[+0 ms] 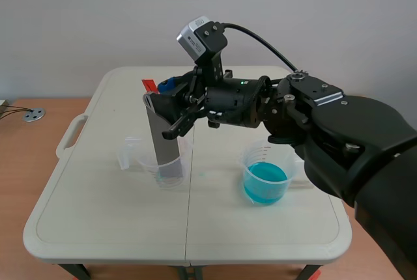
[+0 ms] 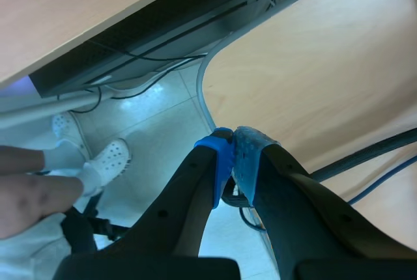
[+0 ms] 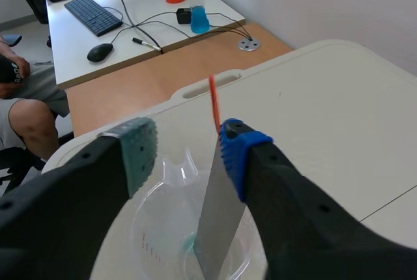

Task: Hold the metal plate by the orange handle, dip it into the blue solution, take it out and point at it, then put the plate back in the beaker on the left.
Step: 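Return to the home posture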

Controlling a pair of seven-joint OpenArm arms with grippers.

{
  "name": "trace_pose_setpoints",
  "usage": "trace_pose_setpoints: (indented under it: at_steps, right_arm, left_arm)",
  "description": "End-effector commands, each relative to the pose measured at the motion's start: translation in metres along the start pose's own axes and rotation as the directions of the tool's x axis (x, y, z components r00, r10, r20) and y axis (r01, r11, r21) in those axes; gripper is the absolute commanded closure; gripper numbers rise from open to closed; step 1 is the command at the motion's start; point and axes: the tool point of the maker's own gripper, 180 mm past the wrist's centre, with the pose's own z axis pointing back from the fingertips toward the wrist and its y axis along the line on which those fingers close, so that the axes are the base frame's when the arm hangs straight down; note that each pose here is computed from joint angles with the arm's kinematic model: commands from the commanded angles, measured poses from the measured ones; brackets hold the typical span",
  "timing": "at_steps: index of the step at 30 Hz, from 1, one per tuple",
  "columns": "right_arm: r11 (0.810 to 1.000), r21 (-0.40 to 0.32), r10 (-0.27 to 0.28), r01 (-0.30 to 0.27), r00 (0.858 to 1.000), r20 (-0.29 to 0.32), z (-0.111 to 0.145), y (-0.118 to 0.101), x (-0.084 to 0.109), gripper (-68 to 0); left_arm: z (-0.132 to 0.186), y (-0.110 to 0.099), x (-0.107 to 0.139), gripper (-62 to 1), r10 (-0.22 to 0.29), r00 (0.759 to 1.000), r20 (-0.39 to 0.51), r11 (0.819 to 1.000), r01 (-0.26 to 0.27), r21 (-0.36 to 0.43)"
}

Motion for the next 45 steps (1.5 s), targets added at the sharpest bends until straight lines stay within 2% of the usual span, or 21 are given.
trace_pose_setpoints:
  at_steps: [1, 3, 5, 8, 10, 12, 21, 24, 27, 30, 33, 36, 40, 43, 45]
  right_arm:
    - [1.0, -0.002, 0.01, -0.01, 0.999, 0.04, -0.001, -0.003, 0.014, -30.4]
    - [1.0, -0.002, 0.01, -0.01, 0.998, 0.061, -0.001, -0.003, 0.018, -37.5]
    - [1.0, -0.02, 0.012, -0.01, 0.996, 0.086, 0.0, -0.006, 0.023, -45.2]
    - [0.997, -0.072, 0.019, -0.011, 0.994, 0.106, 0.0, -0.016, 0.026, -51.6]
    - [0.995, -0.097, 0.02, -0.009, 0.994, 0.109, 0.001, -0.02, 0.027, -59.0]
    - [0.993, -0.115, 0.023, -0.011, 0.994, 0.108, 0.001, -0.023, 0.027, -66.8]
    - [0.991, -0.136, 0.031, -0.018, 0.995, 0.094, 0.007, -0.026, 0.023, -66.4]
    - [0.99, -0.136, 0.049, -0.036, 0.995, 0.091, 0.015, -0.024, 0.023, -66.3]
    - [0.987, -0.149, 0.075, -0.06, 0.992, 0.101, 0.027, -0.025, 0.03, -66.3]
    - [0.982, -0.167, 0.104, -0.085, 0.989, 0.108, 0.041, -0.026, 0.036, -66.3]
    - [0.978, -0.181, 0.126, -0.105, 0.986, 0.107, 0.054, -0.024, 0.04, -66.3]
    - [0.974, -0.19, 0.143, -0.123, 0.985, 0.095, 0.067, -0.021, 0.04, -66.3]
    - [0.969, -0.202, 0.158, -0.139, 0.984, 0.078, 0.084, -0.014, 0.038, -66.3]
    - [0.964, -0.223, 0.163, -0.145, 0.985, 0.064, 0.098, -0.012, 0.035, -66.4]
    - [0.96, -0.238, 0.163, -0.146, 0.985, 0.055, 0.108, -0.01, 0.033, -66.3]
  left_arm:
    - [0.002, 0.0, -0.002, -1.9, -0.015, 1.0, -0.005, 1.0, 0.015, -0.007]
    - [0.002, -0.001, -0.003, -3.5, -0.029, 1.0, -0.008, 1.0, 0.029, -0.009]
    - [0.002, -0.001, -0.004, -14.6, -0.052, 0.999, -0.015, 0.999, 0.052, -0.012]
    - [0.002, -0.002, -0.005, -44.3, -0.088, 0.996, -0.022, 0.996, 0.087, -0.017]
    - [0.002, -0.002, -0.006, -62.3, -0.092, 0.996, -0.024, 0.996, 0.091, -0.018]
    - [0.002, -0.002, -0.006, -62.3, -0.091, 0.995, -0.029, 0.996, 0.09, -0.017]
    - [0.003, -0.001, -0.011, -62.3, -0.09, 0.995, -0.053, 0.996, 0.09, -0.017]
    - [0.002, -0.002, -0.01, -62.3, -0.09, 0.995, -0.048, 0.996, 0.089, -0.018]
    - [0.002, -0.005, -0.007, -62.3, -0.065, 0.997, -0.028, 0.998, 0.064, -0.027]
    - [0.004, 0.004, -0.009, -62.3, -0.108, 0.993, -0.043, 0.994, 0.108, -0.017]
    - [0.008, 0.03, 0.002, -62.3, -0.106, 0.994, -0.009, 0.993, 0.107, 0.044]
    - [0.017, 0.077, 0.025, -62.3, -0.084, 0.995, 0.063, 0.982, 0.072, 0.176]
    - [0.042, 0.138, 0.071, -62.3, -0.151, 0.971, 0.186, 0.936, 0.08, 0.342]
    - [0.065, 0.171, 0.112, -62.3, -0.203, 0.935, 0.29, 0.9, 0.062, 0.431]
    - [0.079, 0.185, 0.14, -62.3, -0.229, 0.907, 0.355, 0.887, 0.044, 0.46]
